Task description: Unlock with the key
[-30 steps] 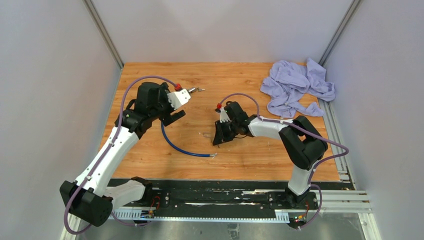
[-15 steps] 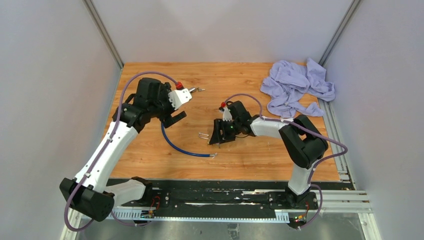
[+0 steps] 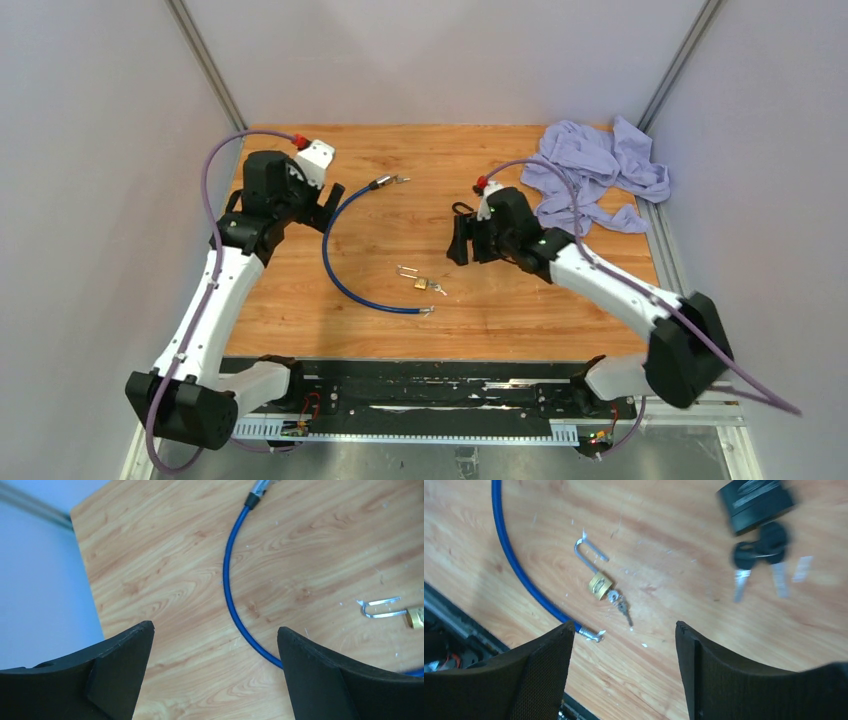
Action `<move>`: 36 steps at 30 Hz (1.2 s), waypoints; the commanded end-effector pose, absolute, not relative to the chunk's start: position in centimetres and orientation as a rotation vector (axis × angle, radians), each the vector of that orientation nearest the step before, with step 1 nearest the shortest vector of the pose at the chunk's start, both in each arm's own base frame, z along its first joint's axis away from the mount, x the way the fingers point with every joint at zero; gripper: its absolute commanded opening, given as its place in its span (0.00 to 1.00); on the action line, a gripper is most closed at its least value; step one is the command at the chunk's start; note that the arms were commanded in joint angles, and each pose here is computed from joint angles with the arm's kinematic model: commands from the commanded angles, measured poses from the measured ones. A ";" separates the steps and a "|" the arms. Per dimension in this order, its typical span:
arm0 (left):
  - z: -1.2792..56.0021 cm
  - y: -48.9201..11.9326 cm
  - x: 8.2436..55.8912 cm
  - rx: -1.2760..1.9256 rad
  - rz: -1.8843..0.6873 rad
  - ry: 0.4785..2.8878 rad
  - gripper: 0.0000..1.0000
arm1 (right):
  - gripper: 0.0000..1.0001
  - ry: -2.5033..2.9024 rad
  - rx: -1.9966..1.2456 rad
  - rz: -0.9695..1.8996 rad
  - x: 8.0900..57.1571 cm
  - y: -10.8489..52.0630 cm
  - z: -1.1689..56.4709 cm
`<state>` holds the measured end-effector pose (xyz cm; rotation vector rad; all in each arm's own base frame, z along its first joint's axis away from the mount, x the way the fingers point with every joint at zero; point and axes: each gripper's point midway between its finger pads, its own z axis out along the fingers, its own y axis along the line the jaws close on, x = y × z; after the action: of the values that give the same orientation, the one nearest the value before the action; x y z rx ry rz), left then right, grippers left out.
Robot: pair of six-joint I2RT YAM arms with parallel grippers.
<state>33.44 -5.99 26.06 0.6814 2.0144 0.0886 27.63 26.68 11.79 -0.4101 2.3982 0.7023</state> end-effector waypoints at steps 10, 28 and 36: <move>12.9 -3.5 34.2 0.184 -0.093 2.056 0.98 | 0.81 1.999 0.154 -0.273 30.8 3.6 17.3; 11.2 -1.3 37.0 0.136 0.061 1.760 0.98 | 0.82 1.838 0.490 -0.536 29.5 -7.7 9.5; 10.6 -0.7 35.3 0.097 0.073 1.645 0.98 | 0.83 1.841 0.417 -0.541 31.8 -7.8 8.8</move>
<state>34.72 -1.59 7.26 0.1523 1.7997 0.0383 29.50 -7.64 5.94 0.4058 1.9862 -0.5850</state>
